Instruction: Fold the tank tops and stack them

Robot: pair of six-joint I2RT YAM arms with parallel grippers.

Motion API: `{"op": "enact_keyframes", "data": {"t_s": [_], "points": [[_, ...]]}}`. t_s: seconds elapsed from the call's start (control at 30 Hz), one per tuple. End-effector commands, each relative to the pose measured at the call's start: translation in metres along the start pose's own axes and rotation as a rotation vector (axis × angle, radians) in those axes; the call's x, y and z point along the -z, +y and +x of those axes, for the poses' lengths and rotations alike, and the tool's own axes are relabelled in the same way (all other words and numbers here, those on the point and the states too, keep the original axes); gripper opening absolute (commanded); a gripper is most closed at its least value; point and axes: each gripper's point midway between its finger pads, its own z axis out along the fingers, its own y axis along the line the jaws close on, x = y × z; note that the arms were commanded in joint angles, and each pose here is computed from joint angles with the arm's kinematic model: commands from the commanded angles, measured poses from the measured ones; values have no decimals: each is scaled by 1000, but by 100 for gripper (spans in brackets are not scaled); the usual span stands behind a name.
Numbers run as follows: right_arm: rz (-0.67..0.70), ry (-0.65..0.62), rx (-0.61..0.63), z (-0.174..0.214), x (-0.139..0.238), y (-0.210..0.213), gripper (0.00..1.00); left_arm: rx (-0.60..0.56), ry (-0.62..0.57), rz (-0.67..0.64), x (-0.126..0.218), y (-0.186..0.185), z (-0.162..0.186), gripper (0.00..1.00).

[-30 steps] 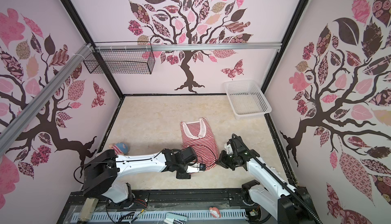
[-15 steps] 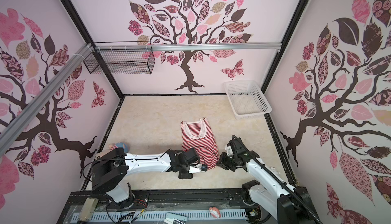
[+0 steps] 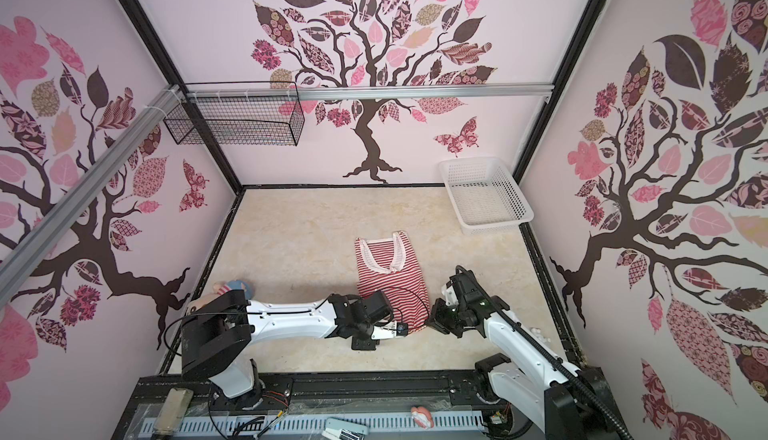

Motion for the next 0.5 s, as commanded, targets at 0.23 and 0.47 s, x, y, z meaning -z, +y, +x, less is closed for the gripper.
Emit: {"op": "enact_keyframes", "data": {"t_s": [0.23, 0.47], "points": [[-31, -18, 23, -5, 12, 17, 0, -7, 38, -12, 2, 7, 1, 0], [-68, -63, 50, -14, 35, 42, 0, -11, -38, 3, 41, 7, -15, 0]]}}
